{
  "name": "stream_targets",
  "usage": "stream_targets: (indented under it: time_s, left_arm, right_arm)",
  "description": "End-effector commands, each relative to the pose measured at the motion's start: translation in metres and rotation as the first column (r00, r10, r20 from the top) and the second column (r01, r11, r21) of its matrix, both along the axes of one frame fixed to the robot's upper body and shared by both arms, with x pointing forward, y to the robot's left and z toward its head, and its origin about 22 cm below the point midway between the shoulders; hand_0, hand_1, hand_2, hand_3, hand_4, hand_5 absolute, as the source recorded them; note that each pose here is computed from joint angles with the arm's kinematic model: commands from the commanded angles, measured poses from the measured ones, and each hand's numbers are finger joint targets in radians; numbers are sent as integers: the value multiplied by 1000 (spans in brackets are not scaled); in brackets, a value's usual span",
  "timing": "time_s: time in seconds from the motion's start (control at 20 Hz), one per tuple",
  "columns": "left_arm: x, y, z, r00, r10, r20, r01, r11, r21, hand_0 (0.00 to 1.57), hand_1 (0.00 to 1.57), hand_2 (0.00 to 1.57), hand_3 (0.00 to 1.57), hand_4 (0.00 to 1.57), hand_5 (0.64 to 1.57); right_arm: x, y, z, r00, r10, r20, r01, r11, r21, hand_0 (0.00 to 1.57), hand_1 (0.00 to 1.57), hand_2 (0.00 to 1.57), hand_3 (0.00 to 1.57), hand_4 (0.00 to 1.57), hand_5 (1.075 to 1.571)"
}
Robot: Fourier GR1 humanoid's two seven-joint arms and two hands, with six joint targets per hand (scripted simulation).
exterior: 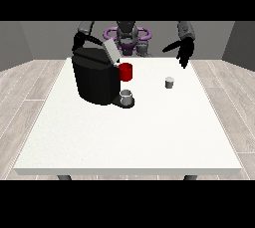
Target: Insert the coffee pod into the coffee machine and close the lid
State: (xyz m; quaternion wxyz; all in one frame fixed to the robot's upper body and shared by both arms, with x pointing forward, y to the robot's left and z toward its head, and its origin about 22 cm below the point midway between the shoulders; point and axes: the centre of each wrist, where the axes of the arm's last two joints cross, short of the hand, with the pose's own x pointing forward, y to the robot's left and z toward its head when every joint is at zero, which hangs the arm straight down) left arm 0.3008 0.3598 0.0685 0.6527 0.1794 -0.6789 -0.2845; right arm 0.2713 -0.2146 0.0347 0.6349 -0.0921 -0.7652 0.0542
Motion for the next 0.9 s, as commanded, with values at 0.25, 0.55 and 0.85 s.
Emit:
stream_targets:
  time_s: [0.25,0.55,0.85]
  left_arm:
    - [22,44,-7,998,40,-52,-33,990,138,0,0,0,0,0,1571]
    - [45,39,4,994,50,-92,-26,969,244,0,0,0,0,0,1571]
    - [64,-2,-14,999,19,47,-32,957,288,946,946,967,665,0,1571]
  right_arm:
    - [-6,28,9,998,53,41,-54,998,32,0,0,0,0,0,1571]
    - [14,24,20,1000,23,-9,-23,1000,-15,0,0,0,0,0,1571]
    - [27,36,17,999,34,-22,-34,999,7,0,0,0,0,0,1571]
